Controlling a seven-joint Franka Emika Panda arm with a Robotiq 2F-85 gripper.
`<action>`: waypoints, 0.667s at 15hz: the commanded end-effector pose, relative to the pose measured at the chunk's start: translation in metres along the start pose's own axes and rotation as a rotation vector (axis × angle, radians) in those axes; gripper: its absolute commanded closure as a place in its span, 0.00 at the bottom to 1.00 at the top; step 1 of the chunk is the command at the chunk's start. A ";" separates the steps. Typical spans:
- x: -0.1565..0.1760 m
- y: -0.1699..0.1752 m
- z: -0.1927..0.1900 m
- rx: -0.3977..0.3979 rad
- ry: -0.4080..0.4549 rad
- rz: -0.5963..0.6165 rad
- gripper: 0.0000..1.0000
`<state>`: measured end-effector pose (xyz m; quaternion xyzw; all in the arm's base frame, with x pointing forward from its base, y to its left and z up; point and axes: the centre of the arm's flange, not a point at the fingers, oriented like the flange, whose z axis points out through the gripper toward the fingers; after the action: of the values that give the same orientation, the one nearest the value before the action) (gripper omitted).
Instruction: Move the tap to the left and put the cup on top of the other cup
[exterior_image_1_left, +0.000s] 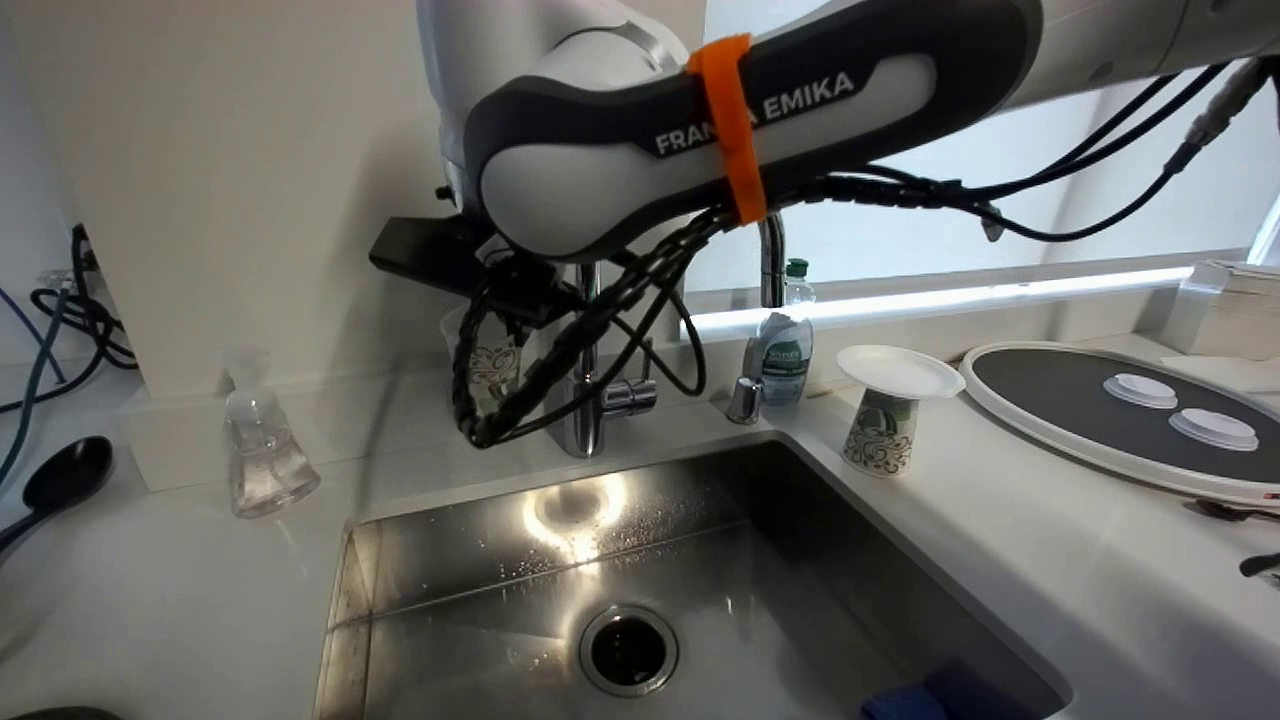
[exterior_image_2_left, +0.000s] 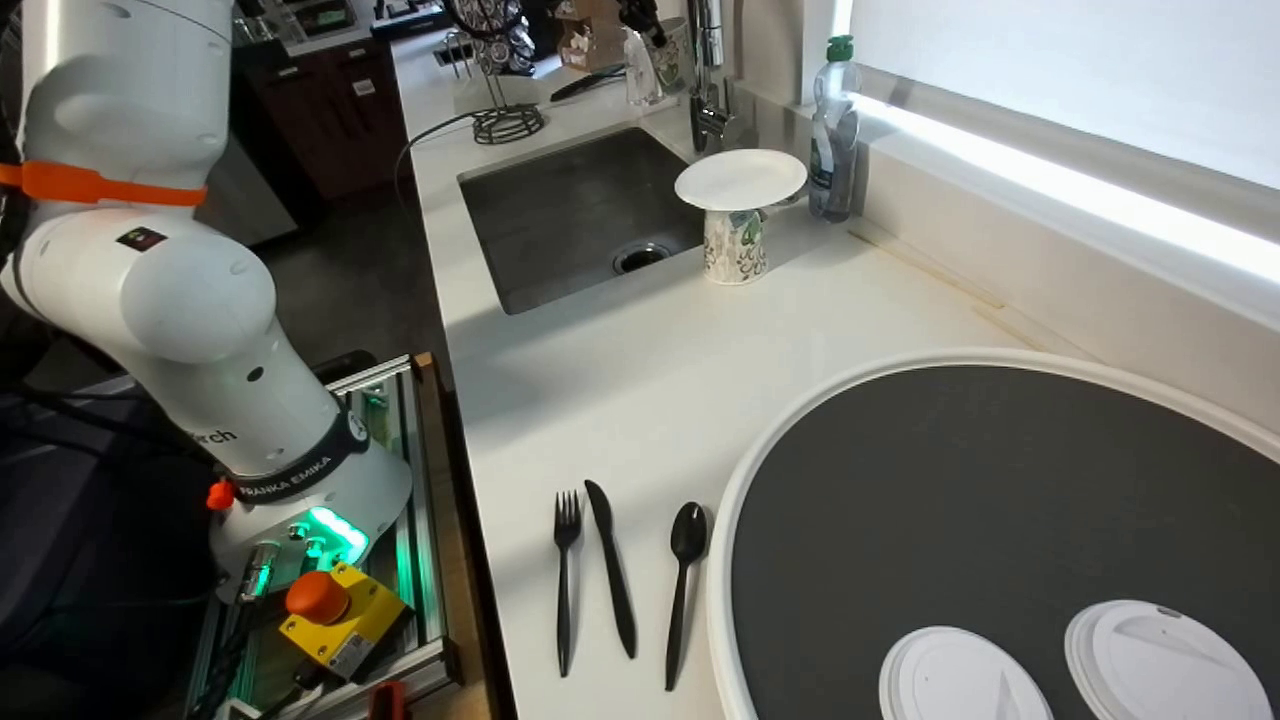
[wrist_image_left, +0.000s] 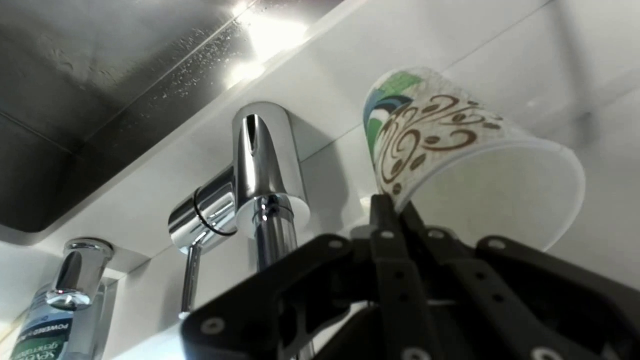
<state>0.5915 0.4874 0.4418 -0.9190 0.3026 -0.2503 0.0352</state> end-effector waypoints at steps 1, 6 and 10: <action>0.013 0.032 -0.027 0.084 -0.055 -0.072 0.99; 0.040 0.063 -0.057 0.167 -0.076 -0.203 0.99; 0.057 0.092 -0.080 0.162 -0.126 -0.325 0.99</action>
<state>0.5735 0.4234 0.5072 -0.9513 0.1684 -0.2436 0.0861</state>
